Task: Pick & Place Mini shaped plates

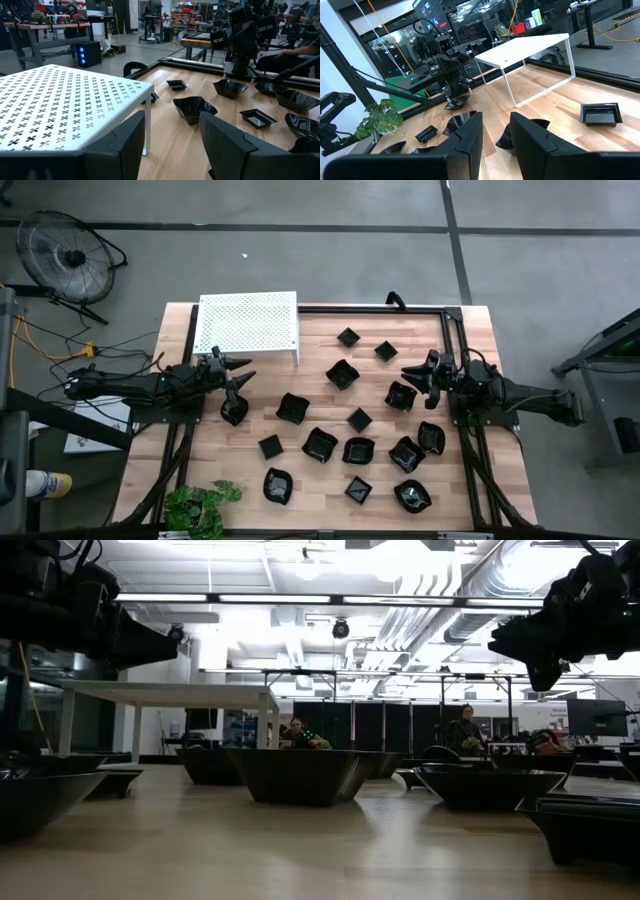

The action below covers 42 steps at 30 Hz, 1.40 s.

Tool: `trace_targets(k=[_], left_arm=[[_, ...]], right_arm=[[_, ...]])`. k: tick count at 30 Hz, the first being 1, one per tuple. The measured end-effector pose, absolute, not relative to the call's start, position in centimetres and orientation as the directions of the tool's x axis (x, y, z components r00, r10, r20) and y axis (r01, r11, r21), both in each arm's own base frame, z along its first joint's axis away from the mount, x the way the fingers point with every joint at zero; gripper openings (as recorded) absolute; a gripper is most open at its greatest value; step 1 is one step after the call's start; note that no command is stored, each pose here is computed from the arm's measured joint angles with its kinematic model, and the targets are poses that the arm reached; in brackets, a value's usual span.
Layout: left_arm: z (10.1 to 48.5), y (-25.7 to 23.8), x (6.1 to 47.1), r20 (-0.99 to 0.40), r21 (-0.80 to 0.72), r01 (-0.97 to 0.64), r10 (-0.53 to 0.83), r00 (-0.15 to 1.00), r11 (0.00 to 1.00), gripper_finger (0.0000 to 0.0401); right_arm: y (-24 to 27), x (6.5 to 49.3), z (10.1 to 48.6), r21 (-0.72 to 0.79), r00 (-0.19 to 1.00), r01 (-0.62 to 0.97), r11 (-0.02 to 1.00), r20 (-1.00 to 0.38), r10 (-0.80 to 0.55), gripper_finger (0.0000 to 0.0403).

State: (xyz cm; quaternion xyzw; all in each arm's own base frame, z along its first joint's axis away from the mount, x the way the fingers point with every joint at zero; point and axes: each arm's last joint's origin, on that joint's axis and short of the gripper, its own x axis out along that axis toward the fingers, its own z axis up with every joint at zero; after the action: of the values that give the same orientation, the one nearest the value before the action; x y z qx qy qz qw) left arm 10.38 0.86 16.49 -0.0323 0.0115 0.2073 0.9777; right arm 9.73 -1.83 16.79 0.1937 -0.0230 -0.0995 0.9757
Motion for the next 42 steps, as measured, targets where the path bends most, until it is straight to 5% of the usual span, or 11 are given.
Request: trace_targets(k=[25, 33, 42], left_arm=[[16.5, 0.9, 10.4, -0.036, -0.058, -0.406, 0.405, 0.914, 0.912, 0.0186], [16.5, 0.9, 10.4, -0.036, -0.058, -0.406, 0.405, 0.914, 0.912, 0.0186], [16.5, 0.9, 10.4, -0.036, -0.058, -0.406, 0.405, 0.914, 0.912, 0.0186]], right_arm=[[-1.8, 9.4, 19.5, 0.382, 0.979, 0.194, 0.904, -0.014, -0.205, 0.0094], [-2.0, 9.6, 23.1, 0.370, 0.953, 0.298, 0.880, -0.175, -0.249, 0.0094], [-2.2, 10.8, 26.4, 0.513, 0.880, 0.434, 0.741, -0.416, -0.229, 0.0094]])
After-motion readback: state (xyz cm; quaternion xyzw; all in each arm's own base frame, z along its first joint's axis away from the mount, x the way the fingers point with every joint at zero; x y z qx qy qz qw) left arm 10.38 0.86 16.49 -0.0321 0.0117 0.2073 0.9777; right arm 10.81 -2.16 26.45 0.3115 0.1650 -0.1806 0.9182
